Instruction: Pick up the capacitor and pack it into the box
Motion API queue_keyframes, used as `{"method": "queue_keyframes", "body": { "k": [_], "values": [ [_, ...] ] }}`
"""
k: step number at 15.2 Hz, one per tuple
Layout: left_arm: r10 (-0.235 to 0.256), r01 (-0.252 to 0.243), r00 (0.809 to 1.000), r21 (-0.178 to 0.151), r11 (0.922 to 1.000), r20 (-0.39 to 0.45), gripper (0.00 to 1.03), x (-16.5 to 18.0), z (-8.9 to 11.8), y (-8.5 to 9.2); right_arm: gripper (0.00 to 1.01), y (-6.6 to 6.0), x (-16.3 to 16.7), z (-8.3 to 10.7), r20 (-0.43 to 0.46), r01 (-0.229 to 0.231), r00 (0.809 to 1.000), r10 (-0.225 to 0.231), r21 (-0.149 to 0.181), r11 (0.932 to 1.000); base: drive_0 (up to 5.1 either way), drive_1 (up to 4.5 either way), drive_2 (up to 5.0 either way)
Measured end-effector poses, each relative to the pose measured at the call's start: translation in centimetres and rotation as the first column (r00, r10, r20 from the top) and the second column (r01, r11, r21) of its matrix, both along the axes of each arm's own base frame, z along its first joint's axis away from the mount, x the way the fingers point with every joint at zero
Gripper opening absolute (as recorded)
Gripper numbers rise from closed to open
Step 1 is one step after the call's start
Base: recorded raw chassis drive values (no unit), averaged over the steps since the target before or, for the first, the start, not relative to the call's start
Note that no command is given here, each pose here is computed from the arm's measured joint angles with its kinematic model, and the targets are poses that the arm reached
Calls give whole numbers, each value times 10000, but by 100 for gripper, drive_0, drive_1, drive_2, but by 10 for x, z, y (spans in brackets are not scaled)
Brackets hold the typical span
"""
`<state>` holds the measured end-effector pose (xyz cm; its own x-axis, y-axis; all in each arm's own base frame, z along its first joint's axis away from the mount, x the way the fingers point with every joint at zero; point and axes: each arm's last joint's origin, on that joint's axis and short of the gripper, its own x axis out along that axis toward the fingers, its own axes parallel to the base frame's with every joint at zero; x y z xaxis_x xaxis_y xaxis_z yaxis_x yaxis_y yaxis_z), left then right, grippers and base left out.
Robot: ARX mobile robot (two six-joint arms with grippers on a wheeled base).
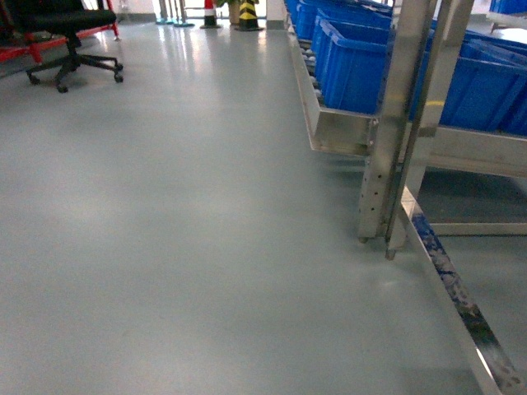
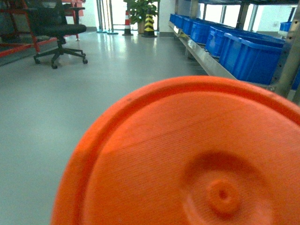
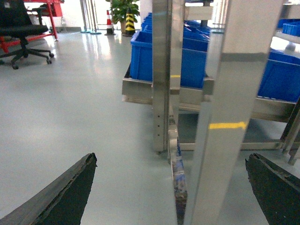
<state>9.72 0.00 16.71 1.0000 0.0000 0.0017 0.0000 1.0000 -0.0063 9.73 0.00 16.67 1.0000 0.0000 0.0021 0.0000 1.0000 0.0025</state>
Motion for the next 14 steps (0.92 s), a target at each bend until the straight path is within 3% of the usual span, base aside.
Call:
{"method": "queue_keyframes", "body": {
  "k": [14],
  "values": [
    [23, -23, 10000, 42, 10000, 11, 44, 0, 0, 0, 98, 0, 0, 0, 23, -4, 10000, 4, 0, 10000, -504, 242, 242]
  ]
}}
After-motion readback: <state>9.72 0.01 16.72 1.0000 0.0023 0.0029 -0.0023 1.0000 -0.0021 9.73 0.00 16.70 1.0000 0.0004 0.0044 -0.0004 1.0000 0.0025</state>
